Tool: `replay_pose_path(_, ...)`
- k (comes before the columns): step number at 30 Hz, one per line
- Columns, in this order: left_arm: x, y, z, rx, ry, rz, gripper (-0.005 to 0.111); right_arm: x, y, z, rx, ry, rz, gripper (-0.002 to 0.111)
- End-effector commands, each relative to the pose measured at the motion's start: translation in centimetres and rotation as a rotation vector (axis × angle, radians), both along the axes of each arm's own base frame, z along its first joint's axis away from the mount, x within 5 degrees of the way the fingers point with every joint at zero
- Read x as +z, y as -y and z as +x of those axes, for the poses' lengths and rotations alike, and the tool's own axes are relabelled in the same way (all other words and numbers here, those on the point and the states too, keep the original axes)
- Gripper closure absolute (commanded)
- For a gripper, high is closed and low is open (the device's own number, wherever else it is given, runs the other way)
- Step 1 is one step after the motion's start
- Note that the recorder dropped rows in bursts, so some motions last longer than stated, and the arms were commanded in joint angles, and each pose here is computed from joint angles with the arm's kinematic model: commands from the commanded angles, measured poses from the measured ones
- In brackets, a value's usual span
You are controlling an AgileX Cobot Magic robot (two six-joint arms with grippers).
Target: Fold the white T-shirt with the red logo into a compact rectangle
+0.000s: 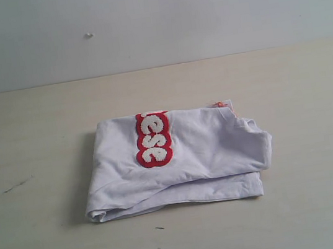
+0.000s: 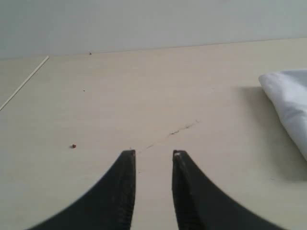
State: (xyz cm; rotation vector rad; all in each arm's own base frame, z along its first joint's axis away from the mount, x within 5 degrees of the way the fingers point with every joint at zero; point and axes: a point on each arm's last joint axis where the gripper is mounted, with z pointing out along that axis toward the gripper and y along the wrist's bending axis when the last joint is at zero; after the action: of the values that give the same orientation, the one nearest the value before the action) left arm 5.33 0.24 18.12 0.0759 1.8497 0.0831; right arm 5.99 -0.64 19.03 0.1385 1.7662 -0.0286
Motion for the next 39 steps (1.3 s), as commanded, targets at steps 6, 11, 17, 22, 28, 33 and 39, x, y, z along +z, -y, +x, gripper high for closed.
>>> replay_pose_path(6,0.0,0.0,0.0,0.001,0.007,-0.011,0.079,0.2,-0.3,0.1,0.042,0.037,-0.05,0.108)
replay_pose_path(11,0.0,0.0,0.0,0.001,0.007,-0.011,0.079,-0.5,-0.4,-0.3,0.055,-0.04,-0.069,0.108)
replay_pose_path(17,0.0,0.0,0.0,0.001,0.007,-0.011,0.079,-0.3,-0.4,-0.5,0.038,0.004,-0.005,0.108)
replay_pose_path(22,0.0,0.0,0.0,0.001,0.007,-0.011,0.079,-0.5,-0.4,-0.6,0.045,-0.021,-0.03,0.108)
replay_pose_path(28,0.0,0.0,0.0,0.001,0.007,-0.011,0.079,-0.8,-0.4,-0.6,0.046,-0.052,-0.019,0.108)
replay_pose_path(33,0.0,0.0,0.0,0.001,0.007,-0.011,0.079,-0.8,-0.2,-0.7,0.007,-0.052,0.023,0.108)
replay_pose_path(39,0.0,0.0,0.0,0.001,0.007,-0.011,0.079,-0.8,-0.2,-0.7,0.007,-0.052,0.008,0.108)
